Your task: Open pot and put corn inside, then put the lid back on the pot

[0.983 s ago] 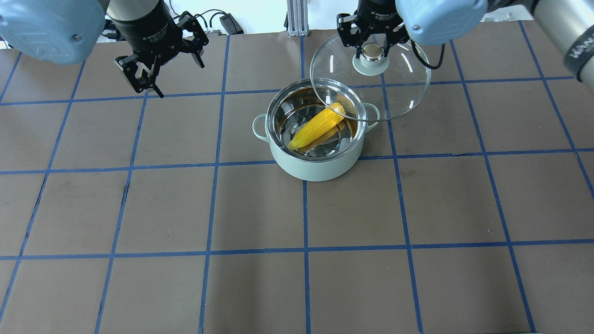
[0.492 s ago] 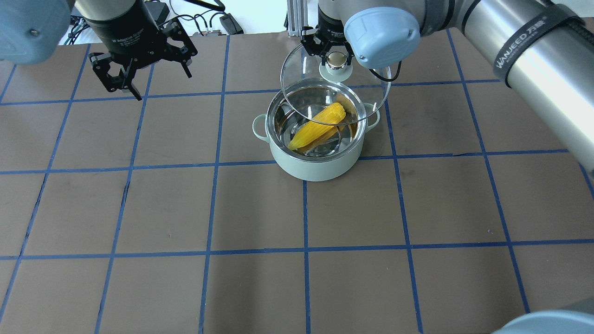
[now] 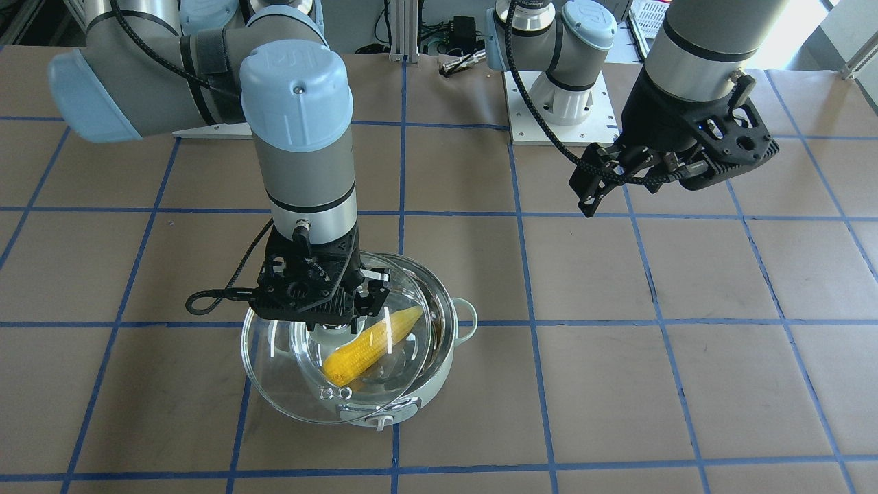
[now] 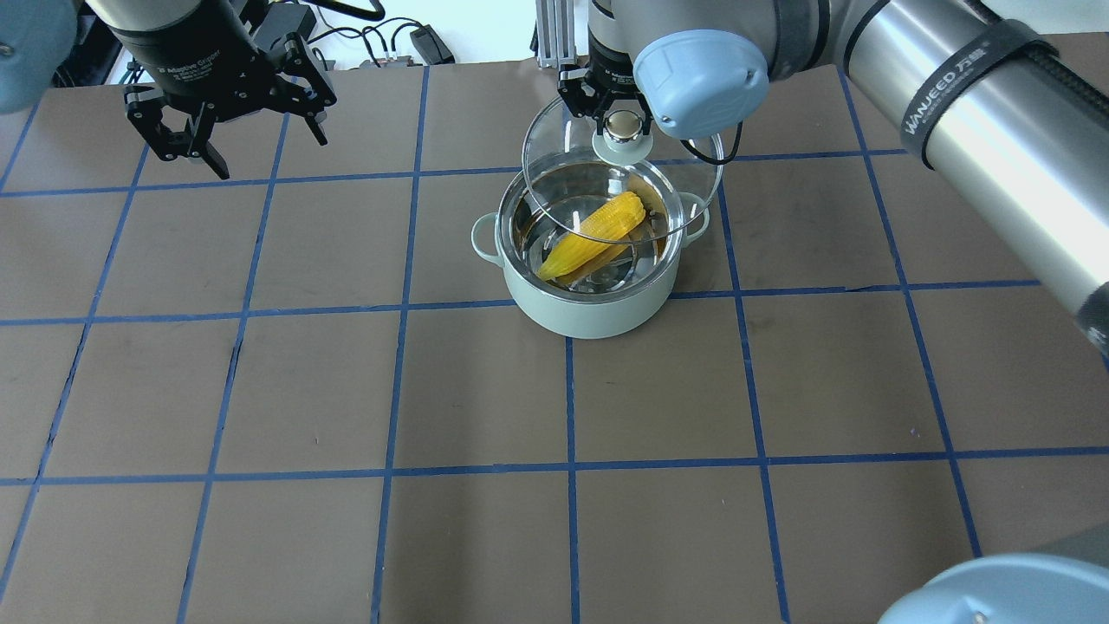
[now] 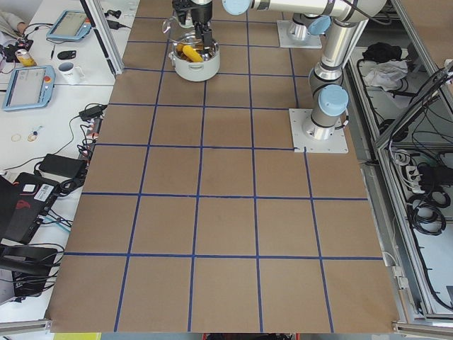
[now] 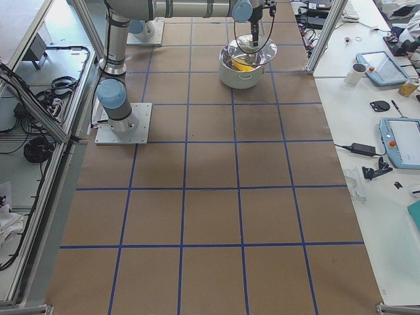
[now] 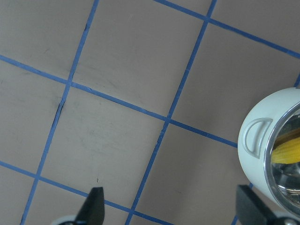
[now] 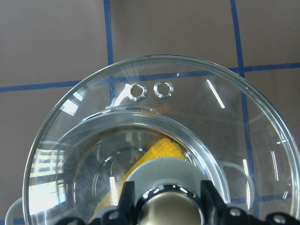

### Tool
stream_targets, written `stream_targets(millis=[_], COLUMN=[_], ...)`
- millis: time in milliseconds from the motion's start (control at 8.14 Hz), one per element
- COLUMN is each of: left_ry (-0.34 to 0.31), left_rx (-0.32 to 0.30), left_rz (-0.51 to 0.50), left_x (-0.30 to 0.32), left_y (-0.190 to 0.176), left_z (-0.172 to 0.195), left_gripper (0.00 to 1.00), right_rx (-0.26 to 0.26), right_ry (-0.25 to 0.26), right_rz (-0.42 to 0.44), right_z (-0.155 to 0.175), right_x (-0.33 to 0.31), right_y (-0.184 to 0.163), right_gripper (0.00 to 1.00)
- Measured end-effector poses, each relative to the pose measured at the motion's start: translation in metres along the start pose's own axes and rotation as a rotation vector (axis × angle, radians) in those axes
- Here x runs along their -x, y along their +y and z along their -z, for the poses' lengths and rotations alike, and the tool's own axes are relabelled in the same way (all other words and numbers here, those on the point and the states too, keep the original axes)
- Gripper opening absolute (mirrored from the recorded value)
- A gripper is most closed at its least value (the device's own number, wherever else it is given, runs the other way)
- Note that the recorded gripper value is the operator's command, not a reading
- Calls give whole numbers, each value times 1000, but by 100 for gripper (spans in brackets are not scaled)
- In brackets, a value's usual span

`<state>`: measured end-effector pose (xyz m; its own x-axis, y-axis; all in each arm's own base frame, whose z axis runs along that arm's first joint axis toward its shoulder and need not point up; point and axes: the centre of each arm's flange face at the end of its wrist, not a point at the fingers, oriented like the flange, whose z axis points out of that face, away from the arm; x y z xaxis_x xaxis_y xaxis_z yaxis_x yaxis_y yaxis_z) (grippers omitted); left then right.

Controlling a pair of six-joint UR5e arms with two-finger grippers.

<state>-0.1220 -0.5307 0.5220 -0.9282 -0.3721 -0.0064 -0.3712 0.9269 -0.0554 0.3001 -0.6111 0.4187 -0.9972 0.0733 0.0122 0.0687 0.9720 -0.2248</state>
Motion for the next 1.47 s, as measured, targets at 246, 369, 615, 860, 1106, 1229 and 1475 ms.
stream_targets(millis=[246, 369, 615, 860, 1106, 1229, 1475], left_ry=[-2, -4, -9, -10, -3, 1, -1], left_rx=[2, 3, 11, 17, 20, 19, 23], left_rz=[-75, -108, -169, -235, -254, -258, -264], left_x=[2, 2, 3, 3, 3, 2, 2], left_y=[0, 0, 1, 1, 1, 0, 0], left_z=[0, 0, -3, -5, -6, -6, -8], left_gripper=[100, 100, 100, 100, 100, 100, 100], right_rx=[10, 13, 16, 15, 21, 24, 23], right_ry=[2, 2, -2, -4, -3, -3, -6], right_rz=[-6, -23, -46, -65, -68, -69, -68], right_z=[-8, -11, -23, -30, -36, -41, -47], right_x=[0, 3, 18, 25, 30, 32, 36], right_y=[3, 6, 23, 31, 38, 43, 50], right_gripper=[0, 0, 0, 0, 0, 0, 0])
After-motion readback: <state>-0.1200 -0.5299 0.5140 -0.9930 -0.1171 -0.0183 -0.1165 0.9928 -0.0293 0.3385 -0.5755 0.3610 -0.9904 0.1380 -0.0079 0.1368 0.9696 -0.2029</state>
